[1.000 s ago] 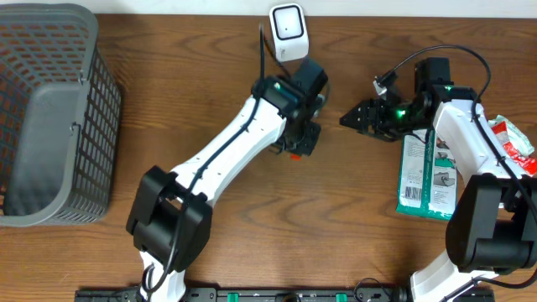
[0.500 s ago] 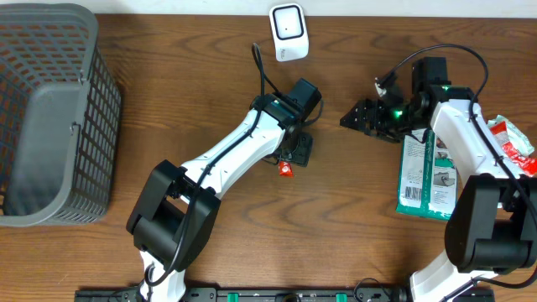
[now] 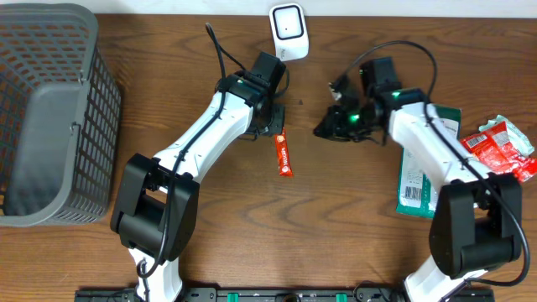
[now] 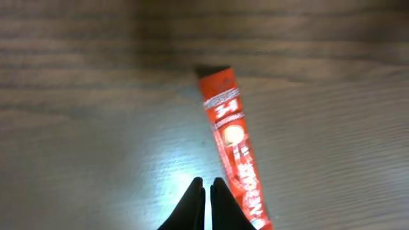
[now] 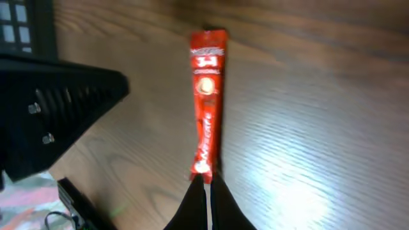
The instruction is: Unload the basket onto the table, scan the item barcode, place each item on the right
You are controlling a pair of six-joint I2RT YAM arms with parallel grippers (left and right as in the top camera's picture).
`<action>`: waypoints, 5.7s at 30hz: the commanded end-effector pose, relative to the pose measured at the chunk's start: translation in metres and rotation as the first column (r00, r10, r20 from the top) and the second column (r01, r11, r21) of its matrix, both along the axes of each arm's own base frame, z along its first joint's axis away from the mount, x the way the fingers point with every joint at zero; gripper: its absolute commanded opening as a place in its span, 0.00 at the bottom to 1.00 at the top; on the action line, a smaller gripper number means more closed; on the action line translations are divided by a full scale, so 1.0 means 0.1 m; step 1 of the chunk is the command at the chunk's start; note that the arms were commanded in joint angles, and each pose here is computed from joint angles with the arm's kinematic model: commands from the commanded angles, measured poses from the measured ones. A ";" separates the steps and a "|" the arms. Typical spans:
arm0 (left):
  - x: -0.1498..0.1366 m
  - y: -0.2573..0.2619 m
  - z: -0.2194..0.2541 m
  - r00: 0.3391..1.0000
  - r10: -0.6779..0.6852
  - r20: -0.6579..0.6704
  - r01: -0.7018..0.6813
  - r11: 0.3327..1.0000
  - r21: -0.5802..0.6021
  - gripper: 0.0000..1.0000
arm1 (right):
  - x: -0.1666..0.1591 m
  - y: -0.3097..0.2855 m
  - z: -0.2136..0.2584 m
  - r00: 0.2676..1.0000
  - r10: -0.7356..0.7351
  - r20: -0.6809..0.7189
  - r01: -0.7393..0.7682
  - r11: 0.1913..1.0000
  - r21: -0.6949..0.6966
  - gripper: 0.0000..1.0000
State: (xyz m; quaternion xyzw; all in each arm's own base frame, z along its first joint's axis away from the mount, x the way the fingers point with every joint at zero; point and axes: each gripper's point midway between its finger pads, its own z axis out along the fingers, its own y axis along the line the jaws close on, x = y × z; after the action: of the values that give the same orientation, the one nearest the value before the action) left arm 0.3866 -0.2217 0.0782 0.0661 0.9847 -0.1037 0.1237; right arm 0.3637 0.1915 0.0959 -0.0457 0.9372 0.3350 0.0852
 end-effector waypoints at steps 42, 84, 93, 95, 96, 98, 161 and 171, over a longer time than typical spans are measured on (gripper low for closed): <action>-0.09 -0.18 -0.86 0.996 -0.074 -0.042 0.070 0.995 -0.073 0.12 | -0.40 0.53 -1.03 0.986 -0.157 0.060 0.166 0.965 -0.201 0.01; -0.21 1.82 0.59 0.942 0.301 0.149 -0.330 0.912 0.245 0.82 | -0.33 0.81 -0.83 0.967 0.096 0.237 0.057 0.823 -0.565 0.47; -0.21 1.82 0.59 0.942 0.301 0.149 -0.330 0.912 0.245 0.82 | -0.33 0.80 -0.94 0.970 0.099 0.221 0.049 0.815 -0.577 0.30; -0.21 1.82 0.59 0.942 0.301 0.149 -0.330 0.912 0.245 0.83 | -0.33 0.80 -0.94 0.970 0.099 0.221 0.048 0.815 -0.577 0.29; -0.21 1.82 0.59 0.942 0.301 0.149 -0.330 0.912 0.245 0.83 | -0.33 0.80 -0.94 0.970 0.099 0.221 0.048 0.815 -0.577 0.30; -0.21 1.82 0.59 0.942 0.301 0.149 -0.330 0.912 0.246 0.83 | -0.34 0.81 -0.94 0.970 0.100 0.221 0.048 0.815 -0.577 0.30; -0.21 1.82 0.59 0.942 0.301 0.149 -0.330 0.912 0.245 0.83 | 1.28 0.41 1.16 0.903 0.135 0.408 0.080 0.881 -0.467 0.01; -0.21 1.82 0.59 0.942 0.301 0.149 -0.330 0.912 0.245 0.83 | 2.00 0.32 0.33 0.870 0.090 0.485 0.236 0.787 -0.570 0.01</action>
State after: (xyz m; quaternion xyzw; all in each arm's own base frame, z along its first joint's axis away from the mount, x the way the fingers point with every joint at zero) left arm 0.3684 -0.0427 0.1416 -0.0686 0.9786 0.0470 0.1882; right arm 0.5495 0.2388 0.1499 -0.1258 0.9417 0.0303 0.3105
